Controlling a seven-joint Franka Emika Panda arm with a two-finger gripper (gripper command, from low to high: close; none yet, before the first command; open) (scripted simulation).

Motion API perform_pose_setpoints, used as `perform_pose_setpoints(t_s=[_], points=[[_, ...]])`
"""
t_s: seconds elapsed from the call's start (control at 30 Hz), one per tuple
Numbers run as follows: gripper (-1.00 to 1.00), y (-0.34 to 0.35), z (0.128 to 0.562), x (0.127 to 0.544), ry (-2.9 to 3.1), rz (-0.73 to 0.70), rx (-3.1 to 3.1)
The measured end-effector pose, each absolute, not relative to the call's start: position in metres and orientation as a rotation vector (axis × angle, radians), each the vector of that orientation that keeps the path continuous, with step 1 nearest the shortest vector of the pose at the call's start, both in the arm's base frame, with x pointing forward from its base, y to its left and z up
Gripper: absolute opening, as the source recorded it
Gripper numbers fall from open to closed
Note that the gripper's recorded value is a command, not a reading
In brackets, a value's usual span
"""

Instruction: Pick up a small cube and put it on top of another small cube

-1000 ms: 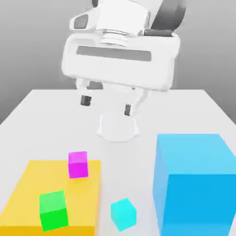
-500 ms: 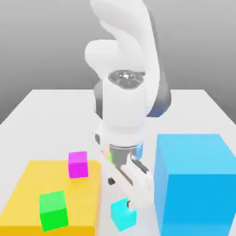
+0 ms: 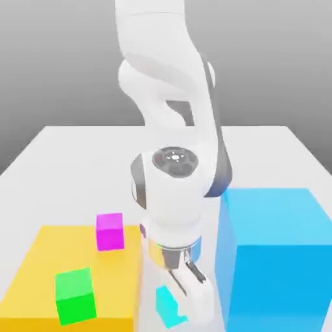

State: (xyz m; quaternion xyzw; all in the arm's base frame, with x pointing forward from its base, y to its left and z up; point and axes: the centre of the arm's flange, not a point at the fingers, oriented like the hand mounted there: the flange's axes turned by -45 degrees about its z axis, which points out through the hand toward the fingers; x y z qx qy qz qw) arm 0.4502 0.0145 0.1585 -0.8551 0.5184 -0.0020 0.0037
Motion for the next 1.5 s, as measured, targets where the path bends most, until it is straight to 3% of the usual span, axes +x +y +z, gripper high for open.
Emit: perform_pose_setpoints(t_s=[0.23, 0.53, 0.67, 0.77, 0.97, 1.3, 1.5], points=[[-1.0, 0.02, 0.204, 0.451, 1.521, 0.012, -2.724], [-1.0, 0.085, 0.269, 0.517, 0.746, -0.22, -3.002], [-1.0, 0.174, 0.312, 0.52, 0.241, -0.384, -3.062], [-1.0, 0.249, 0.341, 0.492, -0.053, -0.464, -3.041], [-1.0, 0.36, 0.352, 0.362, -0.155, -0.38, -2.991], [-1.0, 0.288, 0.281, 0.289, 0.807, -0.087, -2.982], [-1.0, 0.246, 0.248, 0.272, 1.244, -0.014, -2.88]])
